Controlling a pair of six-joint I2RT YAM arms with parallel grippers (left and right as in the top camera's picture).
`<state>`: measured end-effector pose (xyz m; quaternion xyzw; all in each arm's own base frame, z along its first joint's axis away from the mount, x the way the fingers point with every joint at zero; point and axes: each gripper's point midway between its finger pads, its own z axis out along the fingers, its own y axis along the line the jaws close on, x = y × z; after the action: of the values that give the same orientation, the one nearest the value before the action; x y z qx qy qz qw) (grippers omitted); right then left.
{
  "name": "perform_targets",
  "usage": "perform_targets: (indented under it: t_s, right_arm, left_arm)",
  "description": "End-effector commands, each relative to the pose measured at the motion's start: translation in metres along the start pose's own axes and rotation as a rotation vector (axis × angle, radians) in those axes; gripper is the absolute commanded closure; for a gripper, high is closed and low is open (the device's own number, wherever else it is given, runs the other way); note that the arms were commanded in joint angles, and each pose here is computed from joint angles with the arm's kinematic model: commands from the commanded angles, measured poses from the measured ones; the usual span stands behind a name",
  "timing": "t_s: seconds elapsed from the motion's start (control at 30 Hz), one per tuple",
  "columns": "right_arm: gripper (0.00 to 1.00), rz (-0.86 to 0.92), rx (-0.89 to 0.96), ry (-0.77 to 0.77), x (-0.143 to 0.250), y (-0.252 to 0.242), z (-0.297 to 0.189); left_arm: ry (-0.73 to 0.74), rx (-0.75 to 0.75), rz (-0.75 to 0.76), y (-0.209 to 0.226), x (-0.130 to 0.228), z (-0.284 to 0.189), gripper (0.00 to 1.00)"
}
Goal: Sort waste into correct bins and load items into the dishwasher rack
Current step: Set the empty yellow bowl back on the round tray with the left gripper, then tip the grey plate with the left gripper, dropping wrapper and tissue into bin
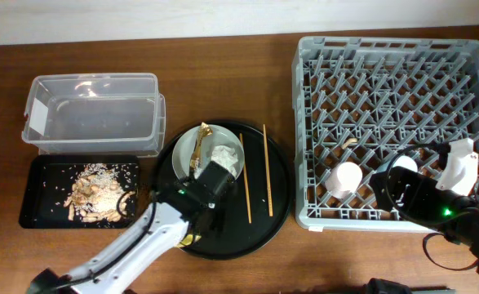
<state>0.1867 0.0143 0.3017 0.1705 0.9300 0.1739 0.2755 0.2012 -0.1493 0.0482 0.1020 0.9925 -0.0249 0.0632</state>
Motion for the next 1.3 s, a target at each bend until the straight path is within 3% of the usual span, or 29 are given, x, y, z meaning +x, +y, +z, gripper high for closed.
perform_targets:
  t_s: [0.0, 0.07, 0.17, 0.3, 0.37, 0.43, 0.5, 0.53, 0.73, 0.87, 0.93, 1.0, 1.03, 1.07, 1.1, 1.17, 1.27]
  right_arm:
    - [0.01, -0.037, 0.006, -0.011, -0.002, 0.000, -0.002]
    - [0.01, -0.036, 0.006, -0.011, -0.002, 0.000, -0.002]
    - [0.01, -0.036, 0.006, -0.011, -0.002, 0.000, -0.002]
    - [0.01, -0.036, 0.006, -0.011, -0.002, 0.000, -0.002]
    - [0.01, -0.036, 0.006, -0.010, -0.002, 0.000, -0.002]
    - [0.02, -0.036, 0.006, -0.010, -0.002, 0.000, -0.002]
    - [0.01, -0.036, 0.005, -0.010, -0.002, 0.000, -0.002]
    - [0.01, -0.036, 0.006, -0.010, -0.002, 0.000, -0.002]
    - [0.01, -0.035, 0.006, -0.008, -0.001, 0.000, -0.002]
    - [0.01, -0.035, 0.006, -0.008, -0.001, 0.000, -0.002]
    - [0.01, -0.034, 0.006, -0.007, -0.001, 0.000, -0.002]
    - [0.01, -0.033, 0.007, -0.004, 0.000, -0.001, -0.002]
    - [0.01, -0.032, 0.008, -0.001, 0.001, -0.001, -0.002]
    - [0.01, -0.031, 0.008, 0.002, 0.001, -0.001, -0.002]
    - [0.01, -0.031, 0.008, 0.003, 0.001, -0.001, -0.002]
    - [0.01, -0.030, 0.008, 0.003, 0.001, -0.001, -0.002]
    - [0.01, -0.030, 0.009, 0.004, 0.002, -0.001, -0.002]
  left_arm:
    - [-0.022, -0.028, -0.061, -0.002, -0.008, -0.013, 0.41]
    - [-0.114, -0.086, -0.043, 0.003, -0.037, -0.042, 0.28]
    - [-0.334, -0.182, 0.003, 0.017, -0.093, -0.065, 0.26]
    - [-0.356, -0.208, 0.014, 0.031, -0.141, -0.017, 0.27]
    - [-0.259, -0.255, -0.032, 0.055, -0.145, 0.040, 0.34]
    - [-0.242, -0.265, -0.051, 0.063, -0.144, 0.047, 0.45]
    - [-0.246, -0.264, -0.058, 0.065, -0.149, 0.040, 0.85]
    - [-0.244, -0.253, -0.057, 0.062, -0.151, 0.034, 0.97]
    - [-0.333, -0.236, -0.109, 0.069, -0.182, -0.077, 1.00]
    - [-0.415, -0.397, -0.322, 0.157, -0.189, -0.109, 1.00]
    - [-0.447, -0.371, -0.431, 0.196, -0.203, -0.098, 1.00]
    - [-0.485, -0.345, -0.457, 0.216, -0.219, -0.089, 0.96]
    - [-0.501, -0.324, -0.434, 0.220, -0.226, -0.087, 0.70]
    - [-0.517, -0.295, -0.437, 0.220, -0.231, -0.090, 0.28]
    - [-0.509, -0.257, -0.416, 0.213, -0.232, -0.094, 0.26]
    - [-0.406, -0.041, -0.303, 0.145, -0.224, -0.091, 0.32]
    - [-0.294, -0.010, -0.200, 0.089, -0.204, -0.065, 0.32]
